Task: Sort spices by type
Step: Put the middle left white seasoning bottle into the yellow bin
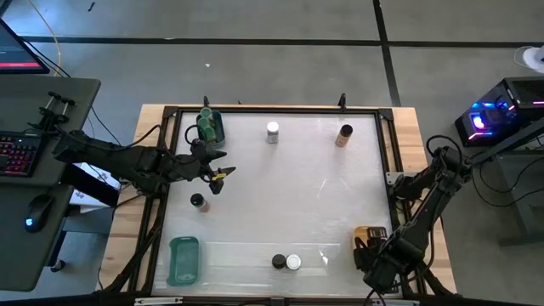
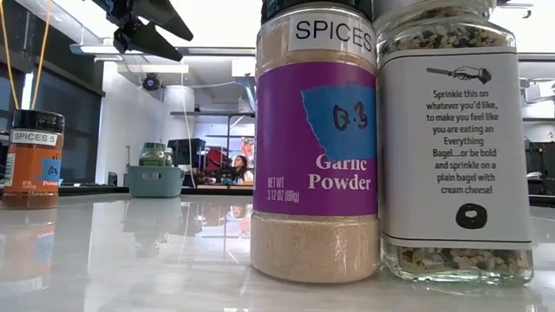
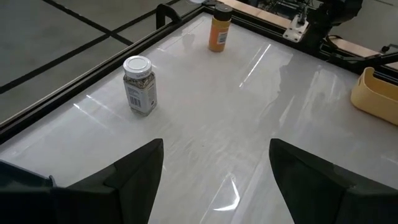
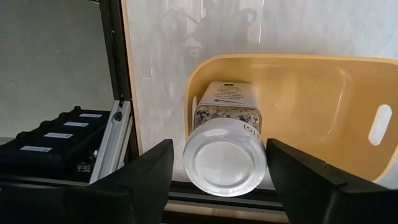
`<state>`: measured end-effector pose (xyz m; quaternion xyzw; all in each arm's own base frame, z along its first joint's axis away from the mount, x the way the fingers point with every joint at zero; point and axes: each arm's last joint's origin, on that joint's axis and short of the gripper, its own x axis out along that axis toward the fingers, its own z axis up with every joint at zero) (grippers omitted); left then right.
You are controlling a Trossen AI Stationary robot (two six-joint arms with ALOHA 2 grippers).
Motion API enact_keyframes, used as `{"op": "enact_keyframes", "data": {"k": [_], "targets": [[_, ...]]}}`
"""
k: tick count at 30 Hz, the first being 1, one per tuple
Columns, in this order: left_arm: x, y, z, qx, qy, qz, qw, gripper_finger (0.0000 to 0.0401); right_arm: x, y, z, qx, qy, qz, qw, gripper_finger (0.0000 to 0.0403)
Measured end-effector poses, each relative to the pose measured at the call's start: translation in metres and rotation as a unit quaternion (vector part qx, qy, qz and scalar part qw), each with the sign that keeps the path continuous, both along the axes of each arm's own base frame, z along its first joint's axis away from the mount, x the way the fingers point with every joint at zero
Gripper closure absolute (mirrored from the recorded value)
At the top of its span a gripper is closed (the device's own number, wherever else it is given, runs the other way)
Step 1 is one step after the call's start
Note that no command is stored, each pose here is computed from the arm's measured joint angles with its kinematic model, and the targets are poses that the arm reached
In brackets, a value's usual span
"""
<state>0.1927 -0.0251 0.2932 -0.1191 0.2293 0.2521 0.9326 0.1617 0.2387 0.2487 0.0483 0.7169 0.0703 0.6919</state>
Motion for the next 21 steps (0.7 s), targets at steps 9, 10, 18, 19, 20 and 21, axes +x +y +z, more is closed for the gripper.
{"op": "enact_keyframes", "data": {"k": [9, 10, 18, 19, 20, 21], "targets": [[0.0000, 0.0001, 0.0001, 0.000, 0.000, 0.000, 1.000, 0.0123, 0.0000, -0.0001, 0.0000, 0.000, 0.001, -0.002, 1.000, 0.0101], [0.0000, 0.0000, 0.0000, 0.000, 0.000, 0.000, 1.000, 0.0123, 0.0000, -0.0001, 0.0000, 0.000, 0.001, -0.002, 1.000, 0.0100], [0.0000, 0.0000, 0.0001, 0.000, 0.000, 0.000, 1.000, 0.0123, -0.0003, 0.0001, 0.0001, 0.005, 0.008, -0.001, 1.000, 0.0098], [0.0000, 0.0000, 0.0001, 0.000, 0.000, 0.000, 1.000, 0.0123, -0.0005, 0.0002, 0.0001, 0.007, 0.011, -0.001, 1.000, 0.0098], [0.0000, 0.0000, 0.0001, 0.000, 0.000, 0.000, 1.000, 0.0123, -0.0006, 0.0003, 0.0001, 0.008, 0.014, 0.000, 1.000, 0.0098], [0.0000, 0.0001, 0.0000, 0.000, 0.000, 0.000, 1.000, 0.0123, -0.0006, 0.0003, 0.0001, 0.010, 0.016, 0.000, 1.000, 0.0098]]}}
